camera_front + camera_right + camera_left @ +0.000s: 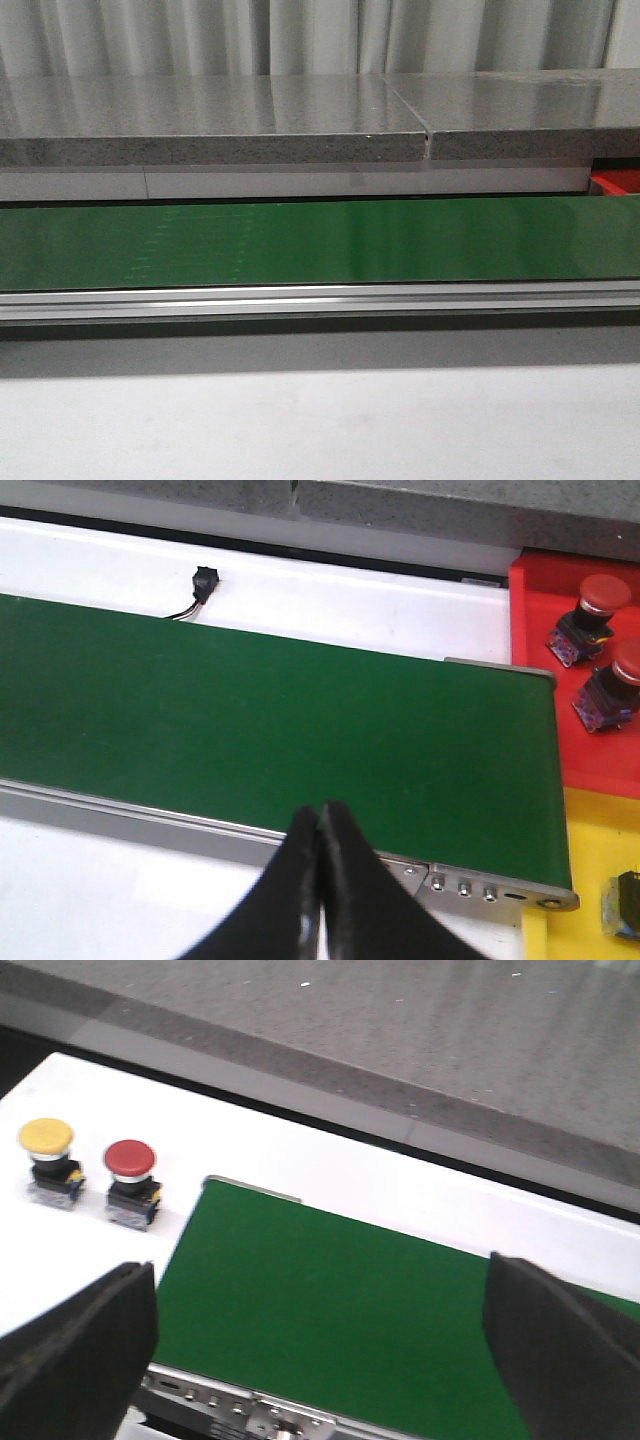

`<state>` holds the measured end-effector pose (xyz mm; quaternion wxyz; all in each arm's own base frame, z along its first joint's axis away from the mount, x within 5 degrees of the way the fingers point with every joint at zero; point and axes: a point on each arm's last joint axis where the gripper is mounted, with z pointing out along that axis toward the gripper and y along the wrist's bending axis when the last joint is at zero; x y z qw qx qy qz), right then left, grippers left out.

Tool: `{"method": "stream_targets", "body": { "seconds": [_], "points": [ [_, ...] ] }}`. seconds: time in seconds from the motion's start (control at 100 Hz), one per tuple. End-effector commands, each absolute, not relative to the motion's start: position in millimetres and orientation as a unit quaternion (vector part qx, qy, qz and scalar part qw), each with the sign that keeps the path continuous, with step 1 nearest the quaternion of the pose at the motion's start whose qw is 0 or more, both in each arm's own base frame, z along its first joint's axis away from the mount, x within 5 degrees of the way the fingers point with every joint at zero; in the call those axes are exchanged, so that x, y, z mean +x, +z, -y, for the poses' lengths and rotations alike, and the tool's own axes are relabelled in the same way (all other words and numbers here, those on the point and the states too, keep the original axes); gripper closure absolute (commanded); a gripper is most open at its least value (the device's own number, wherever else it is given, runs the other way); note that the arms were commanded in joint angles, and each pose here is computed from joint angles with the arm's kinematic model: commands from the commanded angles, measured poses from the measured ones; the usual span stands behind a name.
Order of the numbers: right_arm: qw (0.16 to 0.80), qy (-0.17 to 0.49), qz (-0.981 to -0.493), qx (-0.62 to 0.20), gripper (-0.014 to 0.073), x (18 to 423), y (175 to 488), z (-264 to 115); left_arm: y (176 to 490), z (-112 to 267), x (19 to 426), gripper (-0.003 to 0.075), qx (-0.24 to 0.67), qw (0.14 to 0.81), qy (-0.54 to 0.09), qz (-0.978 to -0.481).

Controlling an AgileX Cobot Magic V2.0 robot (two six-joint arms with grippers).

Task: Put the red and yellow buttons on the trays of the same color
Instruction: 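Move the left gripper over the last red and yellow buttons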

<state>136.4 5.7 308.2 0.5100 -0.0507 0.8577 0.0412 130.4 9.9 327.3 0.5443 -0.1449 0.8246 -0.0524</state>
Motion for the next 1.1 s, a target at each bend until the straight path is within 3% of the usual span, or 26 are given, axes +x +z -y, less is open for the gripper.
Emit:
{"method": "stream_targets", "body": {
  "seconds": [0.0, 0.2, 0.45, 1.09],
  "points": [
    [0.545, 0.032, -0.837, -0.047, 0.0662, 138.3, 321.8, -4.3, 348.5, -23.8, 160.0, 0.0071, -0.185, 0.555, -0.041, -0.81],
    [0.545, 0.032, -0.837, -0.047, 0.0662, 138.3, 321.8, -4.3, 345.3, -61.0, 219.6, 0.0071, -0.271, 0.491, -0.033, -0.827],
    [0.545, 0.032, -0.837, -0.047, 0.0662, 138.3, 321.8, -4.3, 316.8, -99.0, 287.0, 0.0071, -0.313, 0.424, -0.024, -0.85],
    [0.545, 0.032, -0.837, -0.047, 0.0662, 138.3, 321.8, -4.3, 247.5, -134.8, 387.4, 0.0101, -0.325, 0.35, -0.024, -0.878]
  ]
}}
